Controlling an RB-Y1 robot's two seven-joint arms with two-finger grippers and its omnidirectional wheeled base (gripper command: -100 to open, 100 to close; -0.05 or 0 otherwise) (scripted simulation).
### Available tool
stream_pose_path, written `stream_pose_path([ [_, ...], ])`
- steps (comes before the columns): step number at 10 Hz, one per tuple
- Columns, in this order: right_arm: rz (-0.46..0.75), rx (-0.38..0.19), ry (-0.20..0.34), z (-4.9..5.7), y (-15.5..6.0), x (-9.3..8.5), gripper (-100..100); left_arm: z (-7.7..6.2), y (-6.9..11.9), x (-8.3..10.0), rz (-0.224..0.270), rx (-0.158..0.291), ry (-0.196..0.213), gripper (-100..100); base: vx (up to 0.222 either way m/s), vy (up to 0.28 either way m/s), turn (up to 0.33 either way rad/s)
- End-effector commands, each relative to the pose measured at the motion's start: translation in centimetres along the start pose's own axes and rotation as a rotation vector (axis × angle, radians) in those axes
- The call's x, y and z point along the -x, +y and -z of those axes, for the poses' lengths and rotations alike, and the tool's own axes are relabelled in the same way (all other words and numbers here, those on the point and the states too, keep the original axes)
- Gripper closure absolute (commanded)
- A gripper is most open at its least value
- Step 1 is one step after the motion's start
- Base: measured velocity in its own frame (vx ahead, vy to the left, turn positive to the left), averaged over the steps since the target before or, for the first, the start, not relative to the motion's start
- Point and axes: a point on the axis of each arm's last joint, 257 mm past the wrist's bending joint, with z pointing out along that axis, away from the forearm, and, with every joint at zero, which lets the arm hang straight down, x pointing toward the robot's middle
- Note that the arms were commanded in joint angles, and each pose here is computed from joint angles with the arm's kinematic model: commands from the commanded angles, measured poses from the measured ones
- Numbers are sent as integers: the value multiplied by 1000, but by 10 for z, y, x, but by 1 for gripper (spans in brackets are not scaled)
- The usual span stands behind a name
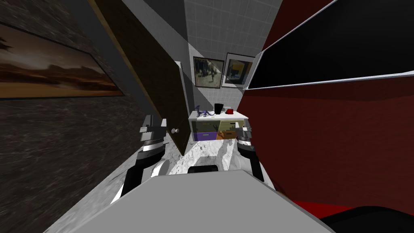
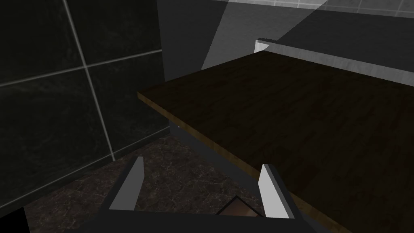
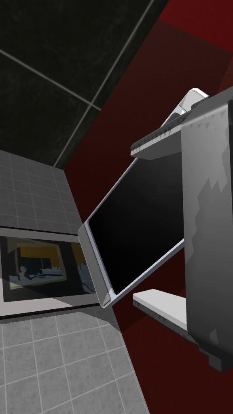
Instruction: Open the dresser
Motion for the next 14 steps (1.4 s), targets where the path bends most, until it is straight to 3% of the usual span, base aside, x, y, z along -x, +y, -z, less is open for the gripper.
stream_pose_path([
  [1,0,0,0,0,0,0,0,0,0,0,0,0,0,0,0,0,0],
  [9,0,0,0,0,0,0,0,0,0,0,0,0,0,0,0,0,0],
  [10,65,-43,58,1,-15,-10,-100,0,0,0,0,0,0,0,41,4,38],
  [13,196,-143,142,9,-53,-24,-100,0,0,0,0,0,0,0,91,18,48],
  [14,209,-143,149,9,-53,-25,-100,0,0,0,0,0,0,0,92,22,22],
])
